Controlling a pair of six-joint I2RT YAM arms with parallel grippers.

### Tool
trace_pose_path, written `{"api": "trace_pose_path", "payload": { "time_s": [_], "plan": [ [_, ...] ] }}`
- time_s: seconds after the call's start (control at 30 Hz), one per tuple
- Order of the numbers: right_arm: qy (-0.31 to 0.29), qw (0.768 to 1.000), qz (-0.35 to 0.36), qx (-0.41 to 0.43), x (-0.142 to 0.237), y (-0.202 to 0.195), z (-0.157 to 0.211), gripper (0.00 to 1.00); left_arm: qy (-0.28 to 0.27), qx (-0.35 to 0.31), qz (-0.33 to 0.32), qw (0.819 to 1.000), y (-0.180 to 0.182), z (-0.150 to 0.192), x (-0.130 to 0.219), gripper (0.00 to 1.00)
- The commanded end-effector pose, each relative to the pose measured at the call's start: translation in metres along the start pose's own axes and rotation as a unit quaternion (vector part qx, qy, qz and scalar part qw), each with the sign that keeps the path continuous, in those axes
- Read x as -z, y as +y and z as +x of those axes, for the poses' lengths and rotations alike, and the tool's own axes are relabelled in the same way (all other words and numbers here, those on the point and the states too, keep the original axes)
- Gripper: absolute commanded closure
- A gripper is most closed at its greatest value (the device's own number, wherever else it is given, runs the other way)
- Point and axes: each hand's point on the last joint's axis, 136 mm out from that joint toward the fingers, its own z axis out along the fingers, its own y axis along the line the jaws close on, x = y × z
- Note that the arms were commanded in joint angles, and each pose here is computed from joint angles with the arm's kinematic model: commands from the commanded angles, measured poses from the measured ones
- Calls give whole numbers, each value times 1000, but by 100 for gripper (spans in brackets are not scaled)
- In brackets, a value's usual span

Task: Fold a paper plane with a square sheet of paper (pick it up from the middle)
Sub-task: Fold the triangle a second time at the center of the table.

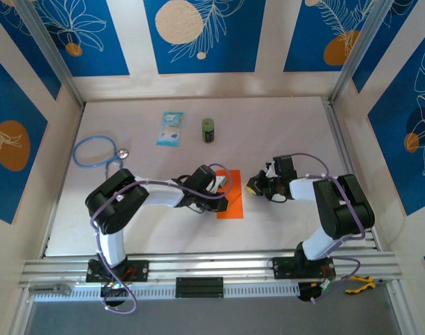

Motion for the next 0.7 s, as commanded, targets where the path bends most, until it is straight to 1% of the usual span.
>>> {"api": "trace_pose_path", "payload": {
  "time_s": [0.0,0.13,0.27,0.37,0.43,0.53,0.67],
  "plan": [
    [5,999,-14,46,7,28,9,100,53,42,-68,995,44,40,-6,100],
    [54,996,-23,63,-5,38,33,100,49,42,-65,996,42,38,-5,100],
    [82,995,-11,61,-17,33,47,100,44,42,-59,996,39,35,-6,100],
    [90,995,12,47,-23,18,50,100,41,42,-54,997,36,32,-6,100],
    [91,994,45,36,-26,3,51,100,41,42,-49,997,32,31,-5,100],
    [88,992,84,31,-27,-15,52,100,31,38,-25,998,14,21,2,100],
    [84,991,98,29,-25,-24,52,100,8,26,-4,1000,-11,1,17,100]
  ]
}}
